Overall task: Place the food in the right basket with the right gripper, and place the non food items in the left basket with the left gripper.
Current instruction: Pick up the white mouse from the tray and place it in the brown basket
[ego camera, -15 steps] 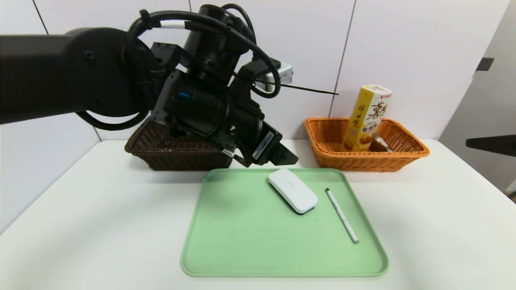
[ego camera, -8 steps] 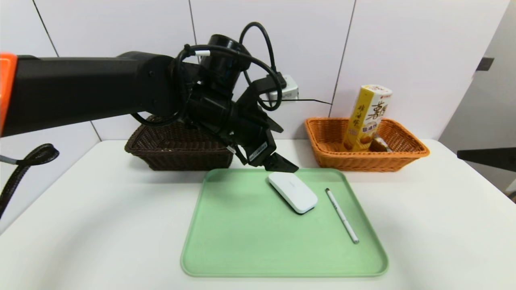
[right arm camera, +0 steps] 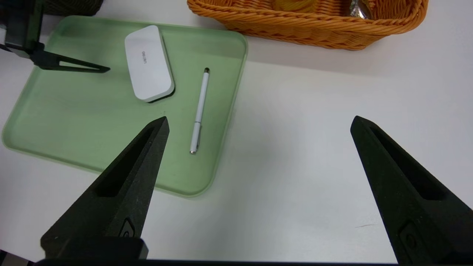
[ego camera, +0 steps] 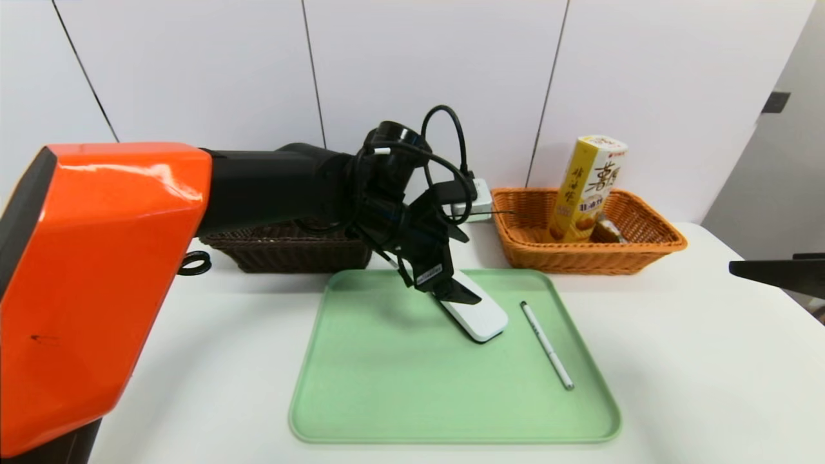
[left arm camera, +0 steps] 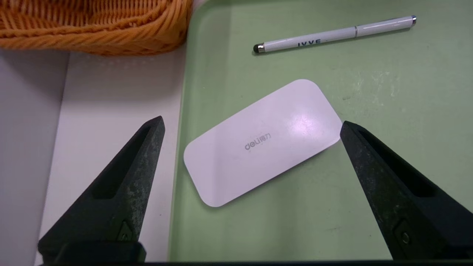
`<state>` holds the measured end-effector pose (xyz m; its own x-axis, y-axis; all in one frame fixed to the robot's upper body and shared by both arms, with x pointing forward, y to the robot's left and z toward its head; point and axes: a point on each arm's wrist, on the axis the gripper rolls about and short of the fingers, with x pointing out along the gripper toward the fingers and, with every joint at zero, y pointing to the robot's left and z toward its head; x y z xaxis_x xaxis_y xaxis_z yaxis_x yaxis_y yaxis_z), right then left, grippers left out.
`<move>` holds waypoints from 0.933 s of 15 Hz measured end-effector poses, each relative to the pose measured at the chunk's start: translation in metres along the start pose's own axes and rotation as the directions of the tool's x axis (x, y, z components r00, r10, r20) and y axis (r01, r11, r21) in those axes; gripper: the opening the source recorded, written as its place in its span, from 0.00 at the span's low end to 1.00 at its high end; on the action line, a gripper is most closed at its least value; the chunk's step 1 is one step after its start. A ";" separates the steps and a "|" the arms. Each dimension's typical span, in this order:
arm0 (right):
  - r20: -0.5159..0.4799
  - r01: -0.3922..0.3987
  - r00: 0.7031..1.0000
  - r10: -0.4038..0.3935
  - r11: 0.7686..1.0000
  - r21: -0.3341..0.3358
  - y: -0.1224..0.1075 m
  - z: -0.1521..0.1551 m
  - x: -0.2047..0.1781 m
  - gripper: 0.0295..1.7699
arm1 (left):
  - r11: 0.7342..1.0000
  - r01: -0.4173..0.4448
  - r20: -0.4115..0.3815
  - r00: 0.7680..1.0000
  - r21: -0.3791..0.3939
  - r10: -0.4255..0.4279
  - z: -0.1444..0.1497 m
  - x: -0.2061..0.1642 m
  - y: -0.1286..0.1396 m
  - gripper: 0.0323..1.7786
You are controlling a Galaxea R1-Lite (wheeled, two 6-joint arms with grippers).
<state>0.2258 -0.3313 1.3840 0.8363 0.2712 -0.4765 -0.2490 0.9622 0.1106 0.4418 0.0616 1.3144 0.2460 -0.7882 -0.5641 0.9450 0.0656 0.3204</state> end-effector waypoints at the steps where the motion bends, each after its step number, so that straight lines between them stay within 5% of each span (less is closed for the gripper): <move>1: -0.001 -0.015 1.000 0.015 1.000 0.002 0.001 -0.002 0.000 0.96 | 1.000 0.023 -0.004 1.000 -0.011 -0.023 -0.004 0.004 -0.001 0.95; 7: -0.011 -0.031 0.999 0.031 1.000 0.007 0.002 -0.010 -0.002 0.96 | 0.987 0.160 0.086 0.984 -0.028 -0.157 -0.014 0.018 -0.003 0.95; 14: -0.025 -0.031 0.999 0.032 0.999 0.012 0.002 -0.017 -0.002 0.96 | 0.982 0.188 0.081 0.978 0.030 -0.190 -0.028 0.037 -0.003 0.95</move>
<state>0.2149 -0.3305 1.3703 0.8155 0.3008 -0.4945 -0.2691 0.9534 0.1362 0.4543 0.0492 1.2710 0.0438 -0.8332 -0.5513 0.9676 -0.1019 0.2309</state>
